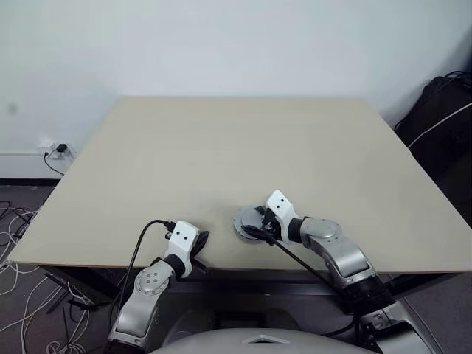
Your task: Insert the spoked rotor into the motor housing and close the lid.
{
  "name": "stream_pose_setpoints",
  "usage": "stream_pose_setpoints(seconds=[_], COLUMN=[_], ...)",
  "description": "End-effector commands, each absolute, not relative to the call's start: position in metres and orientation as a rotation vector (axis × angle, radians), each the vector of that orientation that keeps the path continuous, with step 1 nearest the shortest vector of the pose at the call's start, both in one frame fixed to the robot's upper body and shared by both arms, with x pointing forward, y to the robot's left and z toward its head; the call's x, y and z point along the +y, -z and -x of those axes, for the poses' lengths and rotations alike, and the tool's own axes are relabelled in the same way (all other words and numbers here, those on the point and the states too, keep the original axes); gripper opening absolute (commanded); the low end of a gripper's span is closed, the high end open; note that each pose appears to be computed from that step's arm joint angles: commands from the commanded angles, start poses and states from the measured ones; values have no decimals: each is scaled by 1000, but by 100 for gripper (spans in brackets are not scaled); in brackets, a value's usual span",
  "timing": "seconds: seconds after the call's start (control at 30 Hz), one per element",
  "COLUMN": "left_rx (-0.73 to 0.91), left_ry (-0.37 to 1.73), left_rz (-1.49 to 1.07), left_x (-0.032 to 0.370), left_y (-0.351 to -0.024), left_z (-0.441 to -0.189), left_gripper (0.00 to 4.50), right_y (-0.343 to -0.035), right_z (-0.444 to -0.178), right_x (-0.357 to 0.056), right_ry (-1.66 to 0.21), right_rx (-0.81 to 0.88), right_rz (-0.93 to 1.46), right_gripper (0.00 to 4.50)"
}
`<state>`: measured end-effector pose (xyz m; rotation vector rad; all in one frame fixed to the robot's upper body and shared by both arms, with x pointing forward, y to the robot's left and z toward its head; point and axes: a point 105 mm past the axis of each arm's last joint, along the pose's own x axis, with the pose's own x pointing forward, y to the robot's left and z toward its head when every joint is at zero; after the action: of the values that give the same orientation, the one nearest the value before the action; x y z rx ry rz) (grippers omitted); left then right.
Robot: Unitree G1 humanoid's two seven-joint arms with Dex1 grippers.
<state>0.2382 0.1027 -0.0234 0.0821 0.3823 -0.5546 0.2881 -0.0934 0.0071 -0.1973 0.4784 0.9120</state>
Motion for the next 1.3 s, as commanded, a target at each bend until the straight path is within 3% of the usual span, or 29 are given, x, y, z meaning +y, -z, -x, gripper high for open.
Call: stream_pose_setpoints(seconds=[0.03,1.3], left_rx=[314,317], left_ry=[569,568], left_rz=[-80,-86], left_x=[98,97], left_y=[5,6], left_z=[-244,-245], left_gripper=[0,0], right_y=[-15,7], right_z=[-289,-287], right_x=[-97,-105], right_ry=[-902,-856], right_rx=[459,590], right_rz=[201,331], right_gripper=[326,326])
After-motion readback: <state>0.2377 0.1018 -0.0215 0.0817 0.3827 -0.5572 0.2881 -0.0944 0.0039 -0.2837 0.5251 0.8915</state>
